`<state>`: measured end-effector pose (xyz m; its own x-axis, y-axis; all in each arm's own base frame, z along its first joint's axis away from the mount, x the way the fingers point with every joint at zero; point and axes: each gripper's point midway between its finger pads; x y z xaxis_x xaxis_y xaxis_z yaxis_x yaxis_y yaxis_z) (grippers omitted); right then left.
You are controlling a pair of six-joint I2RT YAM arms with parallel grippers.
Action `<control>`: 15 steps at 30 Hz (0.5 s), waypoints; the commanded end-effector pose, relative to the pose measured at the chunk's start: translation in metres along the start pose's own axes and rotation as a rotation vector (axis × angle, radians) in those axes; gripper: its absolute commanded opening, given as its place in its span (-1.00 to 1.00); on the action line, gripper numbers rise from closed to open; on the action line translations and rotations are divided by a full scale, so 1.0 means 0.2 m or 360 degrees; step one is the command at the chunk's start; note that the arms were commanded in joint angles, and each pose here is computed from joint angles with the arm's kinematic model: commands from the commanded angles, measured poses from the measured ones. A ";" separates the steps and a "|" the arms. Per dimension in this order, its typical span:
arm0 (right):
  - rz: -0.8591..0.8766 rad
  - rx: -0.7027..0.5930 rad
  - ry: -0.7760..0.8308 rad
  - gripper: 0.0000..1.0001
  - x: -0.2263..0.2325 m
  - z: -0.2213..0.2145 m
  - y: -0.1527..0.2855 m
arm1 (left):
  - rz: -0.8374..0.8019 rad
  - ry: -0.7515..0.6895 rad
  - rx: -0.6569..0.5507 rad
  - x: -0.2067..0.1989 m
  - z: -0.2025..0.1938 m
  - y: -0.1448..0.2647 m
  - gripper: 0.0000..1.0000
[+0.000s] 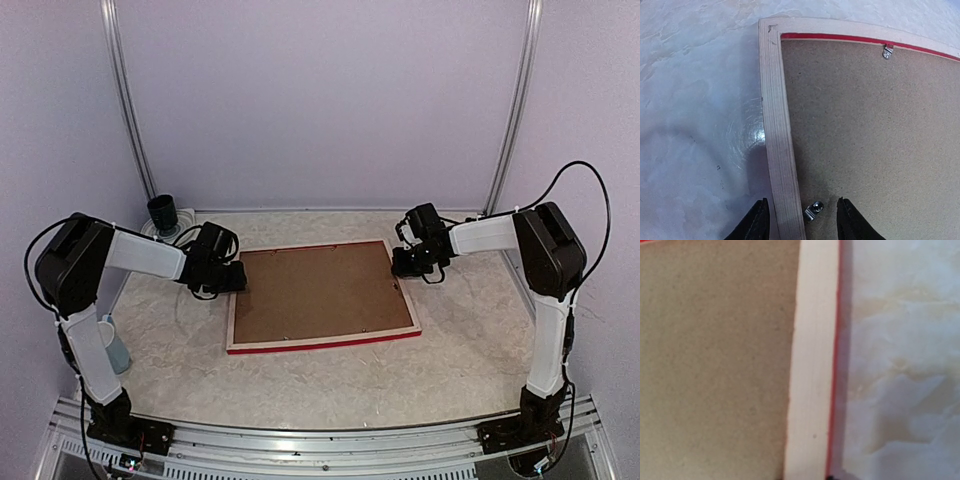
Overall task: Put the photo into the frame
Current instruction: Press the fastener onto the backboard.
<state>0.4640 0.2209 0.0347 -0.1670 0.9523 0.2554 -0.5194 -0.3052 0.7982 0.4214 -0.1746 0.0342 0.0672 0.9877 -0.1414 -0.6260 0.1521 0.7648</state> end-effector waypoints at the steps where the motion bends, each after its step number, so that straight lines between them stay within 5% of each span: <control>1: -0.0022 0.0160 0.0034 -0.87 -0.02 -0.14 -0.06 | 0.0112 -0.0016 0.0019 0.05 -0.03 0.03 -0.10; 15: -0.0024 0.0165 0.0034 -0.86 -0.02 -0.15 -0.07 | 0.0194 -0.0039 0.0051 0.10 -0.06 0.01 -0.28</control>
<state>0.4647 0.2213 0.0348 -0.1653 0.9526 0.2554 -0.5164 -0.3042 0.8005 0.4151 -0.1644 0.0283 0.0335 0.9969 -0.0719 -0.6159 0.0772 0.7841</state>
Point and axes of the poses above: each gripper's point midway between its finger pads, its own y axis back along the fingers, its own x axis along the line the jaws close on, z = x × y, and after that the axes turned 4 degrees about -y, right-handed
